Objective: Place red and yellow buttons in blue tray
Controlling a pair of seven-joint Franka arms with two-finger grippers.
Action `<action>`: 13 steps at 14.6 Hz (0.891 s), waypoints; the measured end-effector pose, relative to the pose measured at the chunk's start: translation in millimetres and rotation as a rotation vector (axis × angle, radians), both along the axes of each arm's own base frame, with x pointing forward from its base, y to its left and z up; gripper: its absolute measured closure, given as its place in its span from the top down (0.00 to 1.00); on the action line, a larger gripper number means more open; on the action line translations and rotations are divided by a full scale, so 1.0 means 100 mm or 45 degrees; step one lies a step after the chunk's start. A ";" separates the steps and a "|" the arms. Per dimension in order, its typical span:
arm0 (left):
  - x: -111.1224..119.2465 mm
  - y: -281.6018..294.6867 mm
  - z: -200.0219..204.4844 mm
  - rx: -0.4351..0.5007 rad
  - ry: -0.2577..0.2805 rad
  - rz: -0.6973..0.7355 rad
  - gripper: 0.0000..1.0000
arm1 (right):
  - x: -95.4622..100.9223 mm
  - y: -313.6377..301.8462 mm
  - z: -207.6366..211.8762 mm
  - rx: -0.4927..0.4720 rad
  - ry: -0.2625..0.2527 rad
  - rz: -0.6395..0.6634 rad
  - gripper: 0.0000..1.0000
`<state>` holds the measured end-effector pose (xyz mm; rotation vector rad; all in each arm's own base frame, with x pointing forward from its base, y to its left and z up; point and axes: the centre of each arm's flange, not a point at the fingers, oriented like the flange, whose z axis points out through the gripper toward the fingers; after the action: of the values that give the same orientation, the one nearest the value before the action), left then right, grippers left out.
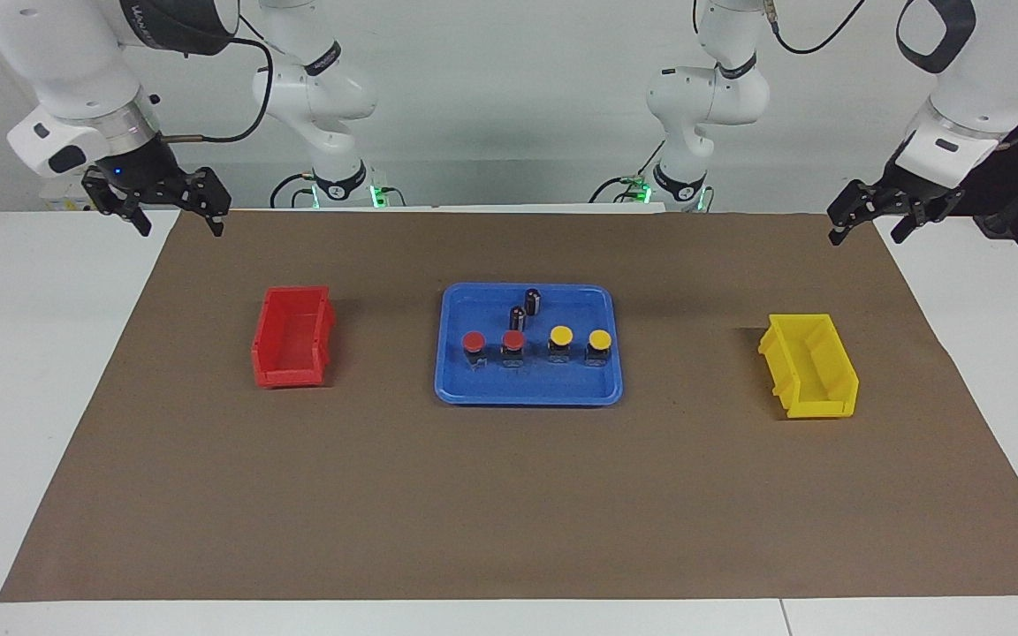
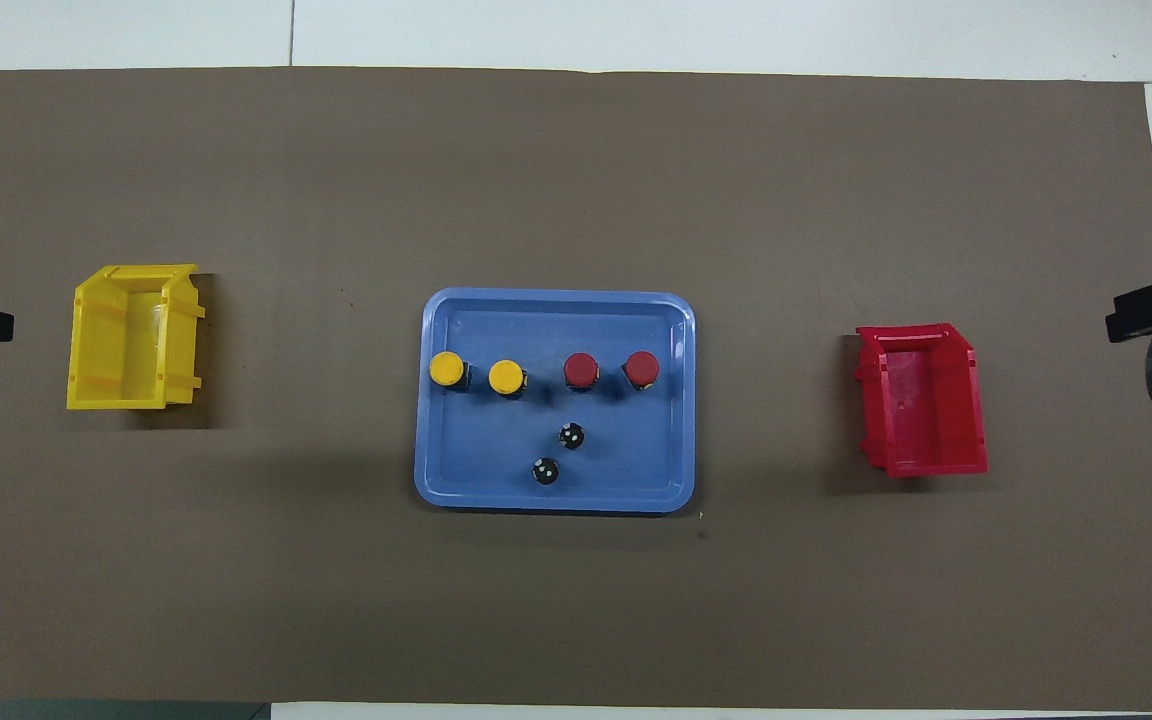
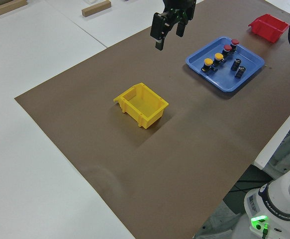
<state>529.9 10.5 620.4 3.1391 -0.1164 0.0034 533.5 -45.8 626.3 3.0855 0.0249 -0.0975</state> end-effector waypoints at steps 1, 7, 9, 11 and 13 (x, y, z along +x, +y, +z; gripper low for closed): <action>0.00 -0.02 0.00 0.000 0.002 -0.005 1.00 | 0.00 0.00 0.00 0.000 0.000 0.000 1.00; -0.02 -0.02 -0.01 0.003 0.021 -0.005 1.00 | 0.00 0.03 0.00 0.000 0.000 0.008 1.00; -0.02 -0.05 0.00 0.013 0.020 -0.024 1.00 | 0.00 0.04 0.00 0.000 0.000 0.009 1.00; -0.02 -0.16 0.00 0.021 0.019 -0.046 1.00 | 0.00 0.04 0.00 0.000 0.000 0.009 1.00; -0.03 -0.19 0.00 0.027 0.021 -0.050 1.00 | 0.00 0.05 0.00 0.000 -0.001 0.011 1.00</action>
<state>527.3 -8.7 620.5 3.1563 -0.1796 -0.0241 533.7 -41.1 626.7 3.0849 0.0382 -0.0962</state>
